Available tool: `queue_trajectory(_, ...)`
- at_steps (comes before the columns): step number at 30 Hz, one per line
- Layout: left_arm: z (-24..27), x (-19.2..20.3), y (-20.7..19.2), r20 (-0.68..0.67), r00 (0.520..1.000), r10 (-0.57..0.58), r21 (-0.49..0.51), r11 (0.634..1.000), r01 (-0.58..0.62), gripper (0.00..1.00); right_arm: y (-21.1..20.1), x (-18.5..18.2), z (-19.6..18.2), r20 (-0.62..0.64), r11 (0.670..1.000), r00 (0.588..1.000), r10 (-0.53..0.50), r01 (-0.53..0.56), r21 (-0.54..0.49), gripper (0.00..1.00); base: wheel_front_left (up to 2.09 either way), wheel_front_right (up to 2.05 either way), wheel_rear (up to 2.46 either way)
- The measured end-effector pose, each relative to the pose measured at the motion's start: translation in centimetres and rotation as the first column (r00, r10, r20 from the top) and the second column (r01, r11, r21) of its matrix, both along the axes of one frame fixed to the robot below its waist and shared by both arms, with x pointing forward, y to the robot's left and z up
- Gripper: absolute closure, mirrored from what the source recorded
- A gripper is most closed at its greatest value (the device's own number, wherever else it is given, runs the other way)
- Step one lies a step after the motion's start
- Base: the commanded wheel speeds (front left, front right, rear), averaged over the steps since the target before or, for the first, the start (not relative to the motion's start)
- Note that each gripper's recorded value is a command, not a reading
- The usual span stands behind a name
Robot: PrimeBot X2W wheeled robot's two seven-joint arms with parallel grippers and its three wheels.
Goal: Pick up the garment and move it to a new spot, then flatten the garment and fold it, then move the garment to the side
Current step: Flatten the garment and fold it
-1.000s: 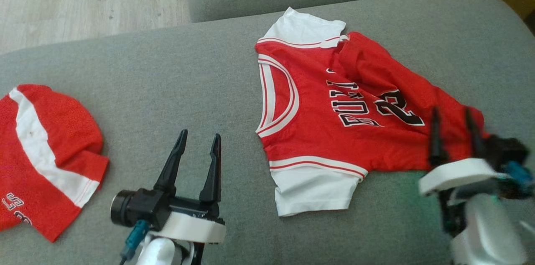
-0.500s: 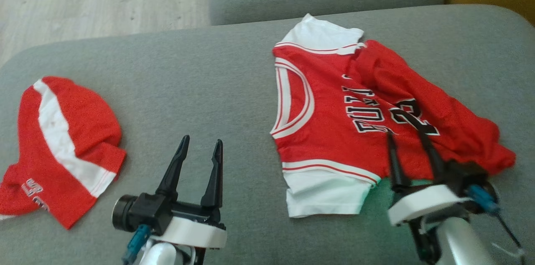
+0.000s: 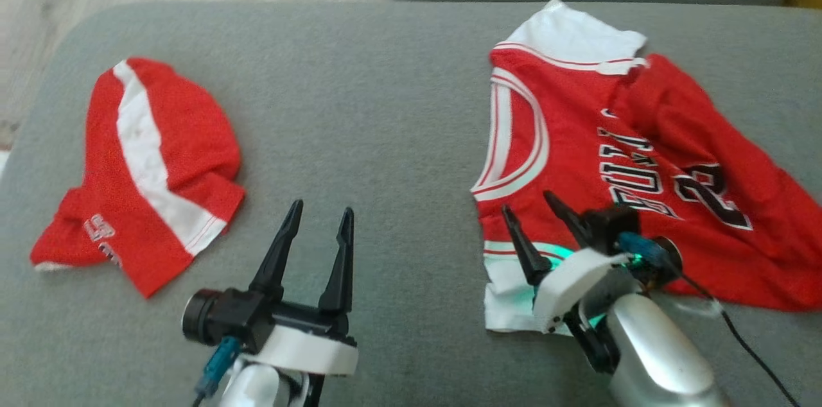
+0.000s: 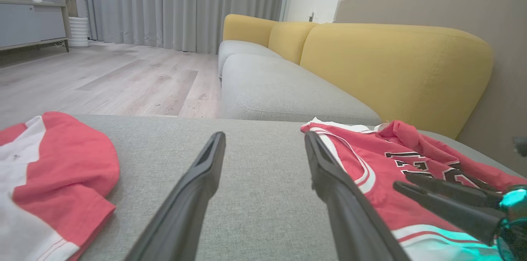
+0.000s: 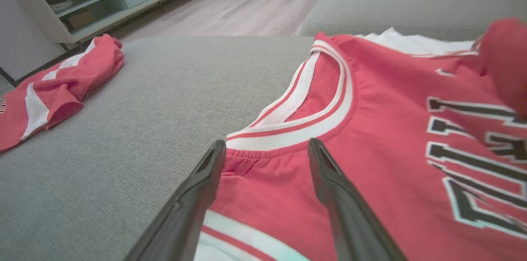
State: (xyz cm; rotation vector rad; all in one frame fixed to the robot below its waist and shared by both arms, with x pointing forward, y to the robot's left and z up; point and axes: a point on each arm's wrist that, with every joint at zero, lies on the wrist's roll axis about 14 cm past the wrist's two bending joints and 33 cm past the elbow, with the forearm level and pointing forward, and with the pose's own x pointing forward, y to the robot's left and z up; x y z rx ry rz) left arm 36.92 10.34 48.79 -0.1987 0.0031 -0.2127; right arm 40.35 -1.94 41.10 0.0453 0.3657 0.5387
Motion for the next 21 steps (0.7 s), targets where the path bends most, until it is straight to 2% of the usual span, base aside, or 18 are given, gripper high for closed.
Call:
queue_trajectory(2, 0.1, 0.2, 0.5, 0.001, 1.000, 0.015, -0.005, 1.000, -0.015, 0.00, 0.8, 0.2, -1.2, -0.024, 0.997, 0.999, 0.047, -0.049, -0.061, 0.00, 0.00, 0.00, 0.00)
queue_trajectory(9, -0.4, -0.3, 2.2, -0.021, 0.997, 0.077, -0.007, 0.997, -0.077, 0.00, 2.4, 1.3, -4.1, -0.126, 0.984, 0.986, 0.109, -0.125, -0.129, 0.00, 0.00, 0.00, 0.00)
queue_trajectory(12, -0.6, -0.6, 3.0, -0.032, 0.994, 0.104, -0.013, 0.994, -0.104, 0.00, 3.0, 2.2, -4.3, -0.153, 0.983, 0.982, 0.111, -0.131, -0.128, 0.00, 0.00, 0.00, 0.00)
queue_trajectory(13, -0.6, -0.7, 3.1, -0.033, 0.993, 0.110, -0.012, 0.994, -0.110, 0.00, 3.2, 2.5, -4.4, -0.162, 0.982, 0.980, 0.113, -0.135, -0.130, 0.55, 0.00, 0.00, 0.00)
queue_trajectory(14, -0.7, -0.8, 3.3, -0.035, 0.993, 0.116, -0.011, 0.993, -0.116, 0.00, 3.4, 2.7, -4.4, -0.165, 0.982, 0.979, 0.117, -0.139, -0.130, 1.00, 0.00, 0.00, 0.00)
queue_trajectory(21, -0.8, -1.1, 3.9, -0.041, 0.990, 0.136, -0.006, 0.991, -0.136, 0.00, 5.1, 2.8, -3.8, -0.108, 0.980, 0.979, 0.171, -0.180, -0.082, 1.00, 0.00, 0.00, 0.00)
